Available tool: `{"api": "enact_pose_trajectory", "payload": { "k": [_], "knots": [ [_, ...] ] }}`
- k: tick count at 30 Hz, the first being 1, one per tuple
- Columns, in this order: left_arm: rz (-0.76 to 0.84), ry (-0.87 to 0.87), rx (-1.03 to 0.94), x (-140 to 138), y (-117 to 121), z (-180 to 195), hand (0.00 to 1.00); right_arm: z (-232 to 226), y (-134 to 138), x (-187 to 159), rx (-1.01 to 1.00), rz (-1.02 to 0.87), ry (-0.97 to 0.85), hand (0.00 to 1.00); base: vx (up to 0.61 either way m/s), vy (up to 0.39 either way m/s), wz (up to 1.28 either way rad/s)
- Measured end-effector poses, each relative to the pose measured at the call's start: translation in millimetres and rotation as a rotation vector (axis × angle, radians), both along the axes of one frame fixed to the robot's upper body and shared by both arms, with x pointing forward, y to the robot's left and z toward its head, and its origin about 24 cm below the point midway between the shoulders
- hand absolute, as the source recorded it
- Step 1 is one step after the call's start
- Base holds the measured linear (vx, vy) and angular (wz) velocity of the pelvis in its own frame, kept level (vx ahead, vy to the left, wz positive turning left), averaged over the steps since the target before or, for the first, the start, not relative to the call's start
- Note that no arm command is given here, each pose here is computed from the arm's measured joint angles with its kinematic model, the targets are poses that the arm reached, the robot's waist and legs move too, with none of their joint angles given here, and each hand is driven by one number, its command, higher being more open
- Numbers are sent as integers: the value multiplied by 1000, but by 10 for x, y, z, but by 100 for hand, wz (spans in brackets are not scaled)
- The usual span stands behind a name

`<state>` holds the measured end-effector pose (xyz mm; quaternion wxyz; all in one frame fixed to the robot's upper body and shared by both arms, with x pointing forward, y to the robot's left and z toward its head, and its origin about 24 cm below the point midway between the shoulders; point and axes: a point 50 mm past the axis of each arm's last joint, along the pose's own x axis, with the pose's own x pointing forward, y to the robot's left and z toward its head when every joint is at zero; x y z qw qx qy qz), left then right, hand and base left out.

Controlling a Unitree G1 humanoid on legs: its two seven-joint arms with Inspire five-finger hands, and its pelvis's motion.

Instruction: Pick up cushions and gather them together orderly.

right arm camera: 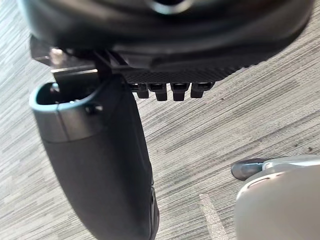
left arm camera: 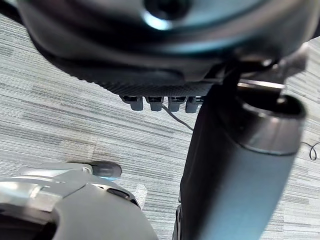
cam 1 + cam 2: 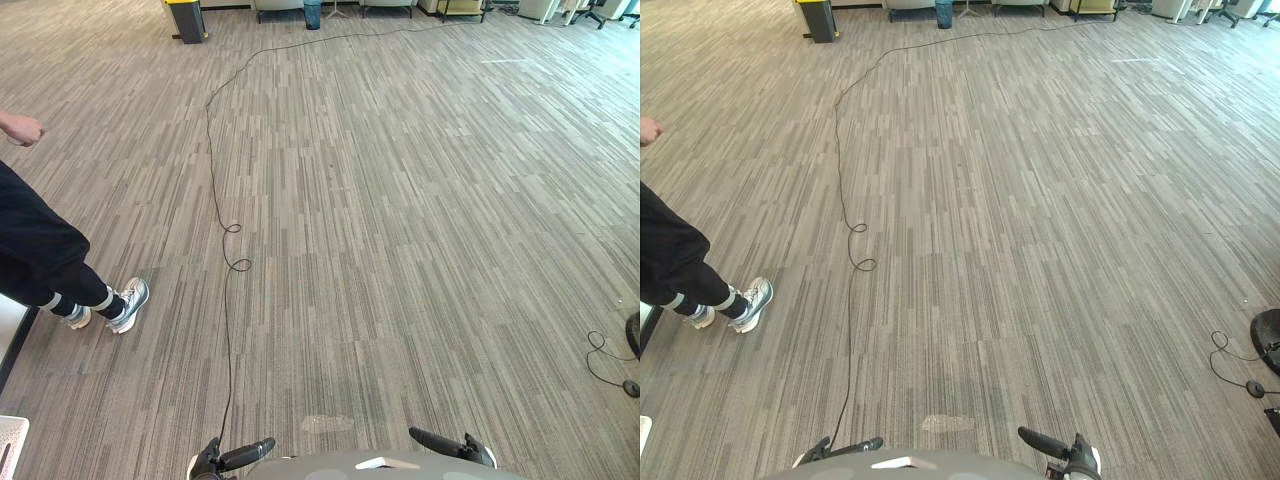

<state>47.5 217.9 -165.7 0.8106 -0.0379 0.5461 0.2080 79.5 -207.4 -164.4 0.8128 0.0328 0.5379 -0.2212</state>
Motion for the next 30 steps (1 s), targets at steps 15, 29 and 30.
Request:
{"api": "enact_pose_trajectory", "payload": {
  "k": [15, 29, 30],
  "knots": [
    [15, -24, -4, 96, 13, 9, 100, 2, 161, 163, 41, 13, -31, 100, -63, -24, 5],
    [-26, -20, 2, 140, 23, 11, 100, 0, 153, 190, 40, 26, -24, 100, -81, 7, 5],
    [-27, -16, 3, 142, 30, 10, 100, 0, 149, 190, 39, 26, -24, 100, 0, 0, 0]
  ]
}}
